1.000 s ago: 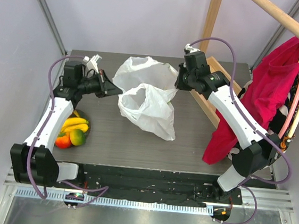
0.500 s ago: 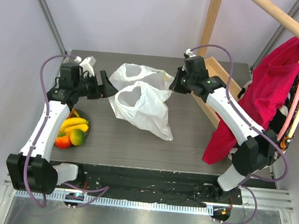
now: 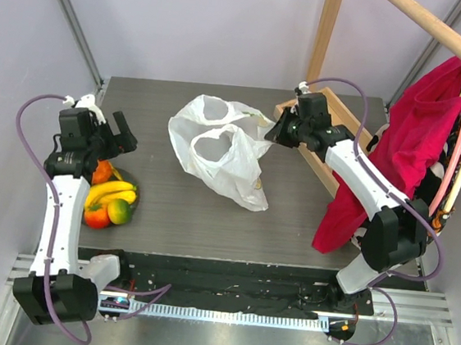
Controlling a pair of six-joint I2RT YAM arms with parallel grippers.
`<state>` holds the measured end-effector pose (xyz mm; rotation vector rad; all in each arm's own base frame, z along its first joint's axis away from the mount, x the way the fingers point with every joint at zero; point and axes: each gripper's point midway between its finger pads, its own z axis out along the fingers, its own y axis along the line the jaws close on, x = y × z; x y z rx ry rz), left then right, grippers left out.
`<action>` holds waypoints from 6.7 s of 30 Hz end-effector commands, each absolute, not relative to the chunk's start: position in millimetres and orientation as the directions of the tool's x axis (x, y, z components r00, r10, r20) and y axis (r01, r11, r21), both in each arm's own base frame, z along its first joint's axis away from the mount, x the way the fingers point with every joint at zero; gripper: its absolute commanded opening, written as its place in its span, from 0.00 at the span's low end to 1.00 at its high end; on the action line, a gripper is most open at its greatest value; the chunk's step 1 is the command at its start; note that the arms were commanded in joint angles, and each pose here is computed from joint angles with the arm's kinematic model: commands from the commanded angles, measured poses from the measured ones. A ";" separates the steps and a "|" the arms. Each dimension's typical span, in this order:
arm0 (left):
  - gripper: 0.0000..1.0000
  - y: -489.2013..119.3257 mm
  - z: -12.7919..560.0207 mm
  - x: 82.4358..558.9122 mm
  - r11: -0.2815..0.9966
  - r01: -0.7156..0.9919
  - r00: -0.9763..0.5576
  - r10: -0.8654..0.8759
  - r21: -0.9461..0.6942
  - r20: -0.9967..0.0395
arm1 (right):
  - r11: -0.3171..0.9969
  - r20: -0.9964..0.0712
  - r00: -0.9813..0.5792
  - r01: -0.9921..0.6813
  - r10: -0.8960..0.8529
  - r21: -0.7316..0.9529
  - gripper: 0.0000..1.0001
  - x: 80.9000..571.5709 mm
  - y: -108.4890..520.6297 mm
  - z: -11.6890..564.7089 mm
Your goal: Place the fruits into the plastic bag
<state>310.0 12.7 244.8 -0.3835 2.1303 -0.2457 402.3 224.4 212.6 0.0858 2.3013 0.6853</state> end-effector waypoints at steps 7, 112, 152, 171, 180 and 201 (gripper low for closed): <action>1.00 115.8 217.6 272.8 0.817 -0.564 -0.413 -0.406 -0.121 -0.815 | 0.769 -0.683 -0.678 -0.274 0.271 0.577 0.01 392.2 230.9 260.9; 0.41 -332.3 289.4 318.5 0.702 0.669 -0.431 0.098 -0.245 -0.897 | 0.726 -0.662 -0.696 -0.300 0.278 0.619 0.01 376.3 222.0 264.2; 0.65 -400.9 140.1 334.7 0.696 0.553 -0.627 -0.015 -0.458 -0.779 | 0.708 -0.616 -0.736 -0.273 0.282 0.651 0.01 376.8 229.2 240.9; 1.00 -393.4 138.6 329.9 0.714 0.566 -0.618 0.038 -0.412 -0.785 | 0.713 -0.609 -0.743 -0.264 0.279 0.649 0.01 379.2 228.9 233.2; 1.00 -375.5 194.9 315.7 0.676 0.646 -0.510 0.036 -0.355 -0.859 | 0.719 -0.611 -0.743 -0.263 0.275 0.644 0.01 379.8 228.7 232.1; 1.00 -276.8 258.4 284.6 0.724 0.648 -0.415 0.077 -0.235 -0.907 | 0.722 -0.620 -0.733 -0.266 0.278 0.638 0.01 377.6 226.4 237.1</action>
